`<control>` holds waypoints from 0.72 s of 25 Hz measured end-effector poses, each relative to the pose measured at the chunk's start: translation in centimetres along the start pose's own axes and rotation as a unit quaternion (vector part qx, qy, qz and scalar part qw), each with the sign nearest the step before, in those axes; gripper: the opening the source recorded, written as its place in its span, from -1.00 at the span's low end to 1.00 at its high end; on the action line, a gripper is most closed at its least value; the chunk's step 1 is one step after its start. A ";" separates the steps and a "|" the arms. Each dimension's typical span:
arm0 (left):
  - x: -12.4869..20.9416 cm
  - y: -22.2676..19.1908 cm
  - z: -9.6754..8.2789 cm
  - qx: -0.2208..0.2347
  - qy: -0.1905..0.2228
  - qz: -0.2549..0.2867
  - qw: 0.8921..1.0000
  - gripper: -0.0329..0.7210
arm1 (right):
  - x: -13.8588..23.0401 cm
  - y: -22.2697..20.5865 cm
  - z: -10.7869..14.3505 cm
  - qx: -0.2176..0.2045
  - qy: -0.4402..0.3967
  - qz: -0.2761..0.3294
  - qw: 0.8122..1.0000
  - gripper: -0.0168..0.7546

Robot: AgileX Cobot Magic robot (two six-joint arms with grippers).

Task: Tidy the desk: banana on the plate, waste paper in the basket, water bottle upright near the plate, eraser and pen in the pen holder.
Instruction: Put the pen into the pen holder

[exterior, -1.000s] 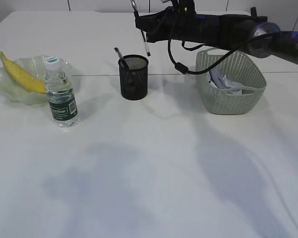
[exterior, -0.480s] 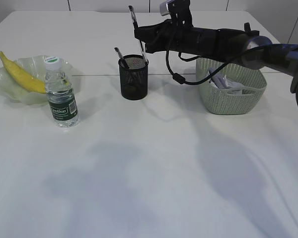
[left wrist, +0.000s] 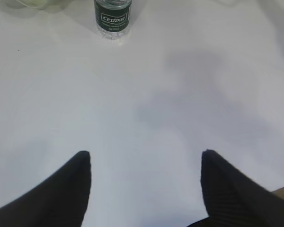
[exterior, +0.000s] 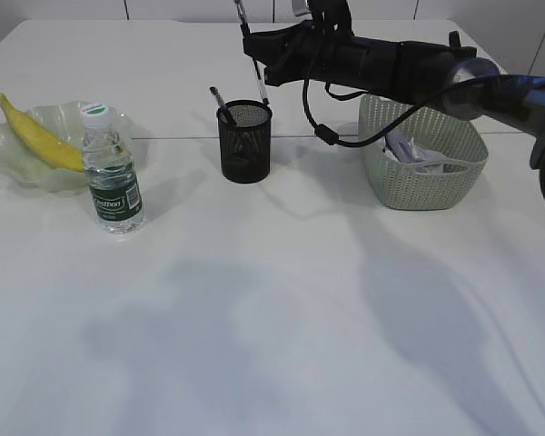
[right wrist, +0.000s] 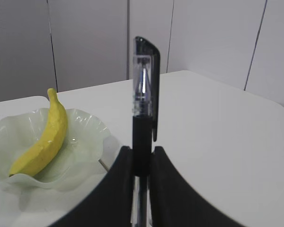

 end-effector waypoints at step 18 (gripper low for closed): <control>-0.2 0.0 0.0 0.001 0.000 -0.009 1.000 0.46 | 1.7 -2.0 0.8 0.000 0.001 -0.011 1.000 -0.85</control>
Point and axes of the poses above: a point on each arm's last joint axis where the gripper is mounted, y pointing back along that axis away from the gripper, z along the wrist's bending axis when the last joint is at zero, x = y × z, the point moved 2 cm from there along -y, pointing out along that axis toward the gripper, and after that the axes turned 7 degrees about y, right-handed, at the moved point
